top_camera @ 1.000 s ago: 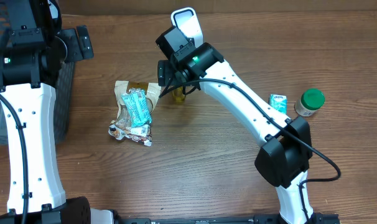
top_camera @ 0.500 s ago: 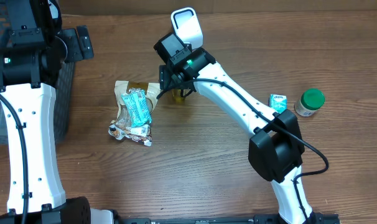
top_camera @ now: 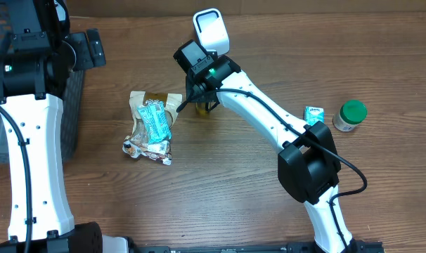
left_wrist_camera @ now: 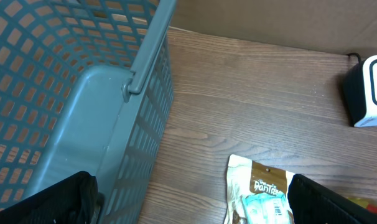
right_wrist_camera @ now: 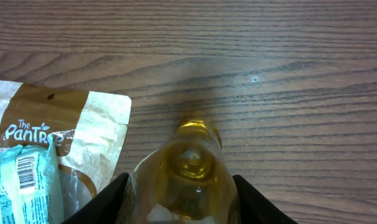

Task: Scan the item barcode
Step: 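Lower the right gripper around the oil bottle and close it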

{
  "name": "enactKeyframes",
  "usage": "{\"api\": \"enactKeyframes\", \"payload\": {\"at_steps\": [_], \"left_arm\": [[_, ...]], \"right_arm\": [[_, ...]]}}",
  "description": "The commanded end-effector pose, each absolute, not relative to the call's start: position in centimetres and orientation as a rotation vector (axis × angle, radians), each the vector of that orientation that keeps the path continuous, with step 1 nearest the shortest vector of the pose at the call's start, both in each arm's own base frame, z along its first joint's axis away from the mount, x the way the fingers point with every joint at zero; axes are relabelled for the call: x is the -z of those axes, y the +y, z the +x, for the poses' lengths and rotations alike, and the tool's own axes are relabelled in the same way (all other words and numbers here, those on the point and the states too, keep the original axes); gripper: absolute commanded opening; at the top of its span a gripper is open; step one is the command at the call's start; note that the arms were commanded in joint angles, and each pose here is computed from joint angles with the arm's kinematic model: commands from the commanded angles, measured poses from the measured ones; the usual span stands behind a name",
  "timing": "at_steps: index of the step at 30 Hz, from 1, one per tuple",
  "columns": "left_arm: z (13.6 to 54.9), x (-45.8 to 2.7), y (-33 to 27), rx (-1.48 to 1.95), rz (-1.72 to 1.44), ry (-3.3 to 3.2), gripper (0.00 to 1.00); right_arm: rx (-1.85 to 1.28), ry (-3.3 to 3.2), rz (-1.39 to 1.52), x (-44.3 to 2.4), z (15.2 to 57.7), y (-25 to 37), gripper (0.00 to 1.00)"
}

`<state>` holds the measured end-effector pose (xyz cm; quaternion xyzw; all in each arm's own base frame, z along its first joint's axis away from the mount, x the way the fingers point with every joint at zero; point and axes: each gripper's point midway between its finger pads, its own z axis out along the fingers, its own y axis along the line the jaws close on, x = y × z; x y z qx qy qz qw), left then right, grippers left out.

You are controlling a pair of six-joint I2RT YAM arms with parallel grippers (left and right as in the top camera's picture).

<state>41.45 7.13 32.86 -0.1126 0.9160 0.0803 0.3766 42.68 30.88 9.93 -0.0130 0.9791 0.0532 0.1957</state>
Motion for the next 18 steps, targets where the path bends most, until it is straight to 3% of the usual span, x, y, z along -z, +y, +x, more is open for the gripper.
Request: {"api": "enactKeyframes", "payload": {"at_steps": [1, 6, 11, 18], "left_arm": [[41.5, -32.7, 7.1, -0.211, -0.27, 2.349, 1.0], [41.5, -32.7, 7.1, -0.211, -0.27, 2.349, 1.0], [41.5, -32.7, 7.1, -0.211, -0.27, 2.349, 0.99], [41.5, -32.7, 7.1, -0.211, -0.27, 2.349, 1.0]], "right_arm": [[-0.151, 2.713, -0.031, -11.1, 42.9, 30.8, 0.46], [-0.161, 2.698, -0.028, -11.5, 43.1, 30.9, 0.55], [-0.139, 2.664, -0.015, -11.8, 43.8, 30.7, 0.56], [-0.124, 2.662, -0.012, -11.8, 43.8, 30.5, 0.42]]}}
